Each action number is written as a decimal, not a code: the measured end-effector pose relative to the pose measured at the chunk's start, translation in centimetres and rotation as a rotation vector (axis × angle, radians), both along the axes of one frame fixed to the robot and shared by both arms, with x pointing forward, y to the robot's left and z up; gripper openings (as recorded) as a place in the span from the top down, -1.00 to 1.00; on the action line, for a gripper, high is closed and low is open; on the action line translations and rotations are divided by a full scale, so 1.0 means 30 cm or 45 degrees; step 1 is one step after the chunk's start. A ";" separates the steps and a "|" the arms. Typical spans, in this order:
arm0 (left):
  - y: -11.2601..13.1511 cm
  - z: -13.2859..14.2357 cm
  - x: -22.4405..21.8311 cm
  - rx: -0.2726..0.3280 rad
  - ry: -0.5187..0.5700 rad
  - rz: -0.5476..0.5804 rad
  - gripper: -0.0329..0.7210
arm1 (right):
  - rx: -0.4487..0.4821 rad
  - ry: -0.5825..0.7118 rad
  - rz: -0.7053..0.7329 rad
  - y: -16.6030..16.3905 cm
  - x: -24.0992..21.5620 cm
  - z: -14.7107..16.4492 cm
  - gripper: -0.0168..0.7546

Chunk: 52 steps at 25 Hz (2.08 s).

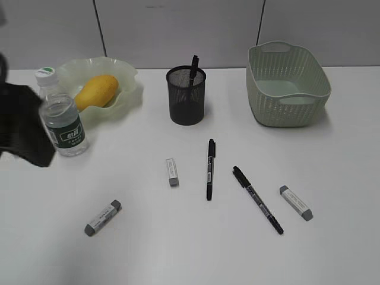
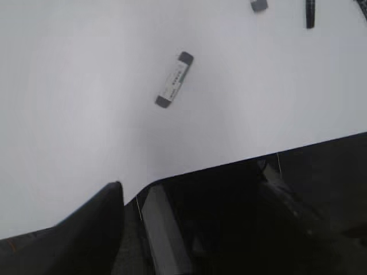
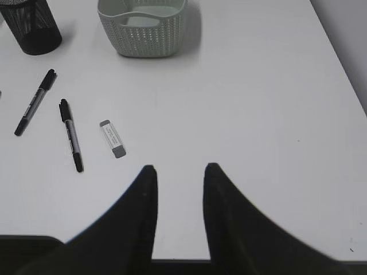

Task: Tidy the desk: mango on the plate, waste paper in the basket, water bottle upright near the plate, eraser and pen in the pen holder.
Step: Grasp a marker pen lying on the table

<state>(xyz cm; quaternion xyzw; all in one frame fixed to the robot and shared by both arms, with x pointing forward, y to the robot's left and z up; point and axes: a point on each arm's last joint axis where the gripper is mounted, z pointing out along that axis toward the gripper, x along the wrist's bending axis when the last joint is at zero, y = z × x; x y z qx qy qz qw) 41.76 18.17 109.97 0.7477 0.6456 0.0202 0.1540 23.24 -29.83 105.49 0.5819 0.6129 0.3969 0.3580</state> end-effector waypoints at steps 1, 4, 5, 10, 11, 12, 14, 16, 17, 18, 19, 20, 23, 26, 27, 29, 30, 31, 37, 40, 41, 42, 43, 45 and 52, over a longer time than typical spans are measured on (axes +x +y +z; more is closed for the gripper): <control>-0.037 -0.003 0.011 0.014 0.009 -0.024 -0.53 | 0.000 0.000 0.000 0.000 0.000 0.000 0.34; -0.164 -0.013 0.069 0.044 0.035 -0.096 -0.52 | 0.000 0.000 0.000 0.000 0.000 0.000 0.34; -0.199 -0.016 0.091 0.048 0.040 -0.111 -0.50 | 0.000 0.000 0.000 0.000 0.000 0.000 0.34; -0.399 -0.045 0.228 0.054 0.036 -0.177 -0.25 | 0.000 -0.001 0.000 0.000 0.000 0.000 0.34; -0.433 -0.054 0.250 0.053 0.033 -0.187 -0.18 | 0.000 -0.001 0.000 0.000 0.000 0.000 0.34; -0.470 -0.068 0.276 0.053 0.033 -0.196 -0.14 | 0.000 -0.001 0.000 0.000 0.000 0.000 0.34; -0.533 -0.113 0.327 0.060 0.045 -0.208 -0.10 | 0.000 -0.001 0.000 0.000 0.000 0.000 0.34; -0.587 -0.153 0.375 0.059 0.050 -0.215 -0.09 | 0.000 -0.001 0.000 0.000 0.000 0.000 0.34; -0.612 -0.182 0.400 0.065 0.058 -0.218 -0.08 | 0.000 -0.001 0.000 0.000 0.000 0.000 0.34; -0.632 -0.209 0.419 0.069 0.067 -0.218 -0.08 | 0.000 -0.001 0.000 0.000 0.000 0.000 0.34; -0.654 -0.242 0.440 0.075 0.078 -0.218 -0.08 | 0.000 -0.001 0.000 0.000 0.000 0.000 0.34; -0.677 -0.285 0.461 0.085 0.097 -0.217 -0.07 | 0.000 -0.001 0.000 0.000 0.000 0.000 0.34; -0.725 -0.374 0.507 0.098 0.123 -0.216 -0.03 | 0.000 -0.001 0.000 0.000 0.000 0.000 0.34; -0.757 -0.450 0.545 0.108 0.142 -0.209 -0.01 | 0.000 -0.001 0.000 0.000 0.000 0.000 0.34; -0.764 -0.468 0.555 0.108 0.146 -0.203 0.00 | 0.000 -0.001 0.000 0.000 0.000 0.000 0.34; -0.773 -0.500 0.574 0.110 0.151 -0.193 0.00 | 0.000 -0.001 0.000 0.000 0.000 0.000 0.34; -0.774 -0.515 0.583 0.112 0.155 -0.184 0.00 | 0.000 -0.001 0.000 0.000 0.000 0.000 0.34; -0.772 -0.529 0.592 0.114 0.162 -0.171 0.00 | 0.000 -0.001 0.000 0.000 0.000 0.000 0.34; -0.760 -0.592 0.615 0.136 0.200 -0.141 0.15 | 0.000 -0.001 0.000 0.000 0.000 0.000 0.34; -0.761 -0.618 0.615 0.137 0.226 -0.137 0.18 | 0.000 -0.001 0.000 0.000 0.000 0.000 0.34; -0.762 -0.628 0.615 0.139 0.233 -0.136 0.18 | 0.000 -0.001 0.000 0.000 0.000 0.000 0.34; -0.763 -0.635 0.615 0.140 0.238 -0.136 0.18 | 0.000 -0.001 0.000 0.000 0.000 0.000 0.34; -0.764 -0.639 0.615 0.141 0.240 -0.136 0.18 | 0.000 -0.001 0.000 0.000 0.000 0.000 0.34; -0.764 -0.644 0.616 0.143 0.243 -0.136 0.18 | 0.000 -0.001 0.000 0.000 0.000 0.000 0.34; -0.765 -0.669 0.617 0.154 0.256 -0.135 0.19 | 0.000 -0.003 0.000 0.000 0.000 0.001 0.34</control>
